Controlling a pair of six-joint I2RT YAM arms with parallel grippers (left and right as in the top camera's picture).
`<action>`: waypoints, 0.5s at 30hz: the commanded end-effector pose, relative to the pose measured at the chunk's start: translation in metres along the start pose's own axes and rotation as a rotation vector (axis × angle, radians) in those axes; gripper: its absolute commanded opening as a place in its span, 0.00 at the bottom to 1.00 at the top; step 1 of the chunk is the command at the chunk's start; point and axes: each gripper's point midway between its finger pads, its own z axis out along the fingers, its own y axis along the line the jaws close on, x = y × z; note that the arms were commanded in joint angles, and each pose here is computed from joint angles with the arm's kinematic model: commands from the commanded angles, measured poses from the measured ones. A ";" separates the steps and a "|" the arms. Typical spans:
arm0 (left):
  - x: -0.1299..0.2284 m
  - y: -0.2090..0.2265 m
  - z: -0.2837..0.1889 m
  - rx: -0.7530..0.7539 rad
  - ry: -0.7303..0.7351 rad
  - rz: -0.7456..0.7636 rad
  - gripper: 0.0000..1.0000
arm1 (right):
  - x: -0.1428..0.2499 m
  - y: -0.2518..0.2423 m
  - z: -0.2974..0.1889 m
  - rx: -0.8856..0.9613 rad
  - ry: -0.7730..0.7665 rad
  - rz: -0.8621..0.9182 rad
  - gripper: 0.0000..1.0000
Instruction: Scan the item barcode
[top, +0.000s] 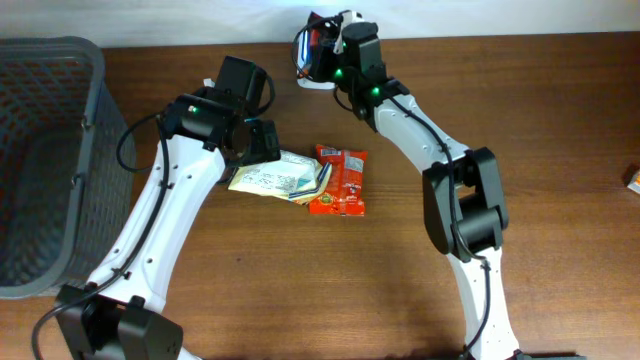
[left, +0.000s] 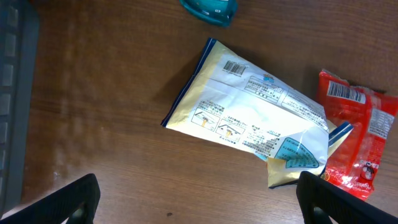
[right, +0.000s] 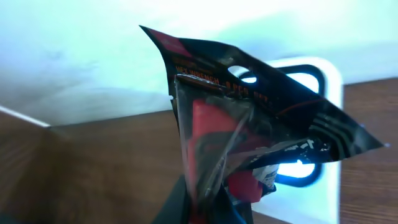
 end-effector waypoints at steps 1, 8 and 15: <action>-0.001 0.001 0.000 -0.007 -0.002 -0.009 0.99 | -0.022 0.000 -0.005 0.039 -0.079 0.002 0.04; -0.001 0.001 0.000 -0.007 -0.002 -0.009 0.99 | -0.069 -0.001 -0.031 0.035 -0.148 0.003 0.04; -0.001 0.001 0.000 -0.007 -0.002 -0.009 0.99 | -0.163 -0.107 -0.163 0.300 -0.173 0.142 0.04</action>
